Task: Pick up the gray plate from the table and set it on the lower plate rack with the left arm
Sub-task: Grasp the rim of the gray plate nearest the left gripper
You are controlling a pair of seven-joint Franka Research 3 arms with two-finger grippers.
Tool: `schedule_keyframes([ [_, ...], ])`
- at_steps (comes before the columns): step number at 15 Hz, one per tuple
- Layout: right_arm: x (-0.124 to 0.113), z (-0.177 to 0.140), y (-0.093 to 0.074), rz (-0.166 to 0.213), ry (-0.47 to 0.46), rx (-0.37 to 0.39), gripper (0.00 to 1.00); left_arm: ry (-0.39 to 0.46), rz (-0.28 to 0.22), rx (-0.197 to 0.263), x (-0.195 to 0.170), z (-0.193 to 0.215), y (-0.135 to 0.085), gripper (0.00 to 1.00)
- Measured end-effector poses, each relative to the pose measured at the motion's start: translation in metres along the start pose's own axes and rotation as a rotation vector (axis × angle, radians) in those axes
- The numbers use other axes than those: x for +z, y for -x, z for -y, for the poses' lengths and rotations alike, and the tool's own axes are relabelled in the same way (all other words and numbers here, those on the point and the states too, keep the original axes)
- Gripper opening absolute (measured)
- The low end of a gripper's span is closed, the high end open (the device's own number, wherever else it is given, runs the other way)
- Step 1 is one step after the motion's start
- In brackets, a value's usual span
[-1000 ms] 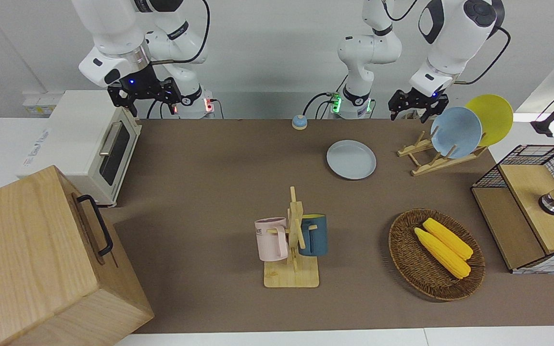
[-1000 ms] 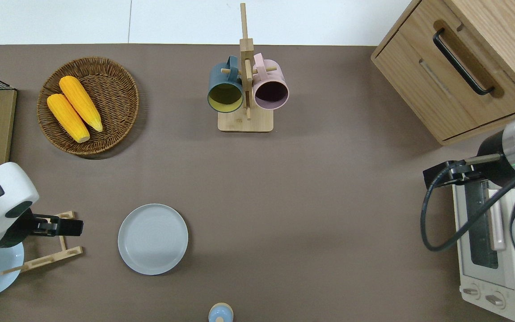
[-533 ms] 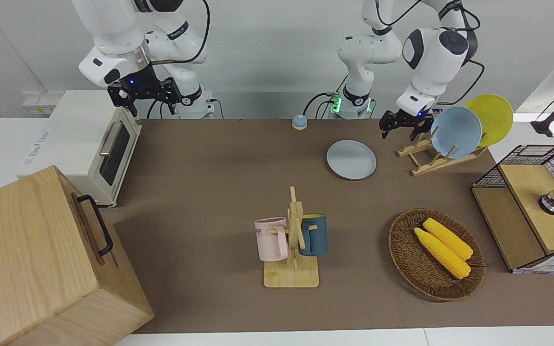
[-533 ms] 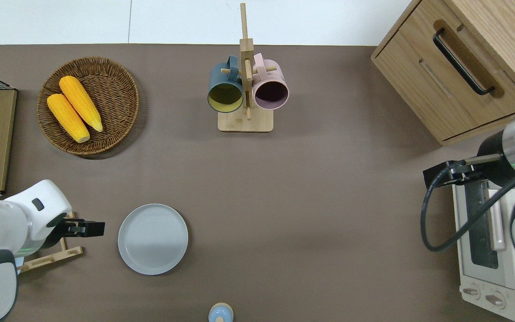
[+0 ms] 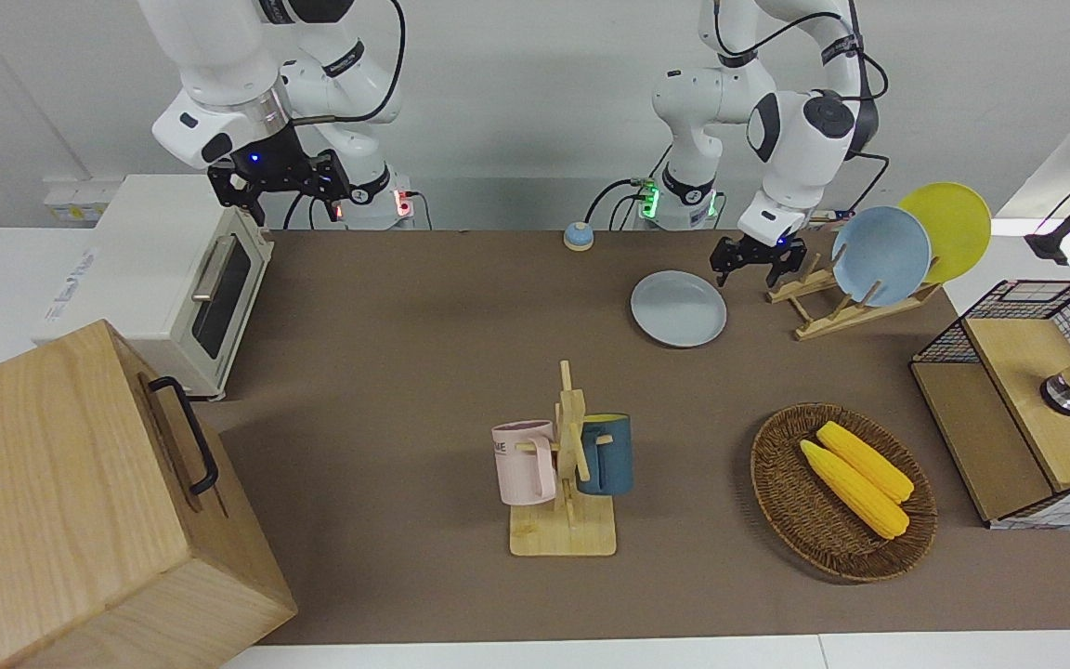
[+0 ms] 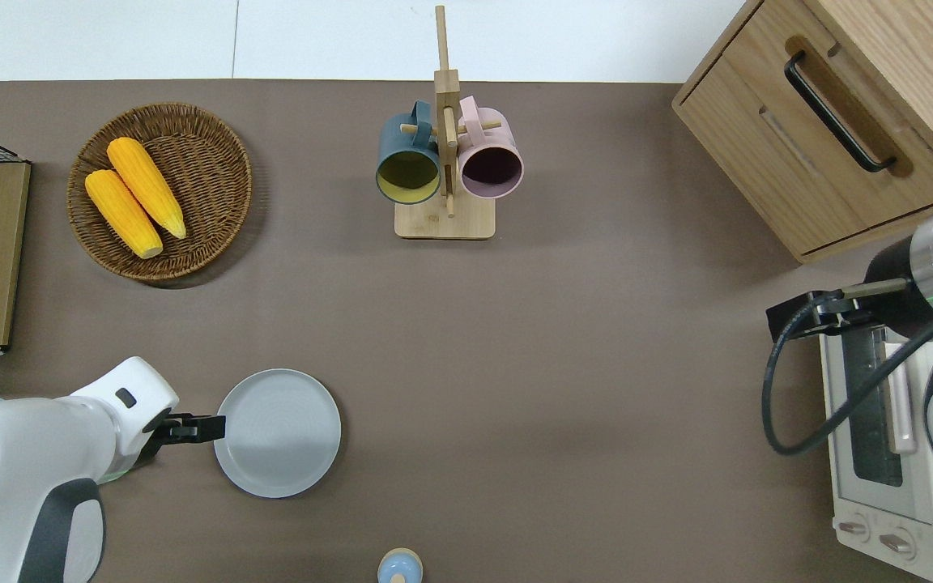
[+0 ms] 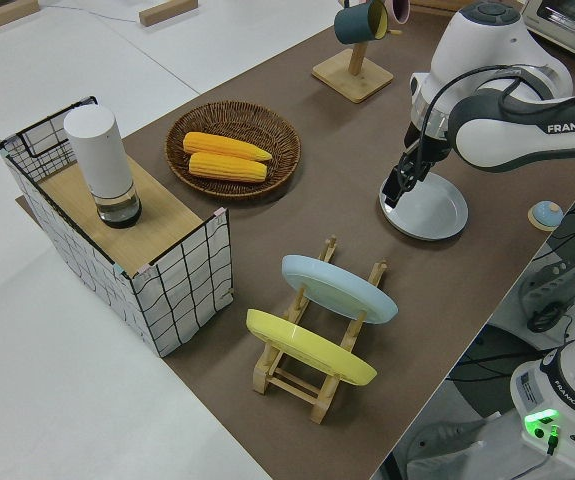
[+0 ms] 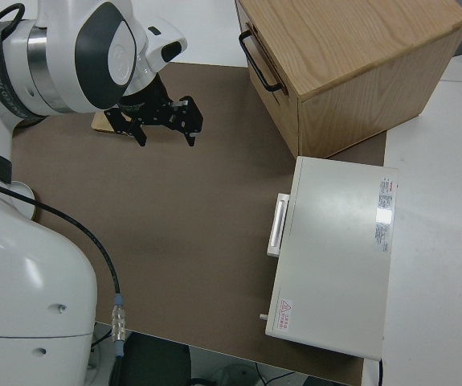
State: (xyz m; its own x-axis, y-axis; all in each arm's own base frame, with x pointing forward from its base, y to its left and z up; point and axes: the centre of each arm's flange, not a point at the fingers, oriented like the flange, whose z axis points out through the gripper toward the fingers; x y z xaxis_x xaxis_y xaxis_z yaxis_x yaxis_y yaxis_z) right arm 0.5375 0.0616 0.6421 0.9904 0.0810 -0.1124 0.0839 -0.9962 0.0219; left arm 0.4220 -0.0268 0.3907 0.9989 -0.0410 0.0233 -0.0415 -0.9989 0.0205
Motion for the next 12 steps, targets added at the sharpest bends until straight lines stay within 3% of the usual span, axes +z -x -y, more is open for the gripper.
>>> schedule_keyframes([
  [12, 0.0, 0.0, 0.0, 0.0, 0.0, 0.0, 0.99, -0.003, -0.009, -0.023, 0.055, 0.002, 0.021, 1.0],
])
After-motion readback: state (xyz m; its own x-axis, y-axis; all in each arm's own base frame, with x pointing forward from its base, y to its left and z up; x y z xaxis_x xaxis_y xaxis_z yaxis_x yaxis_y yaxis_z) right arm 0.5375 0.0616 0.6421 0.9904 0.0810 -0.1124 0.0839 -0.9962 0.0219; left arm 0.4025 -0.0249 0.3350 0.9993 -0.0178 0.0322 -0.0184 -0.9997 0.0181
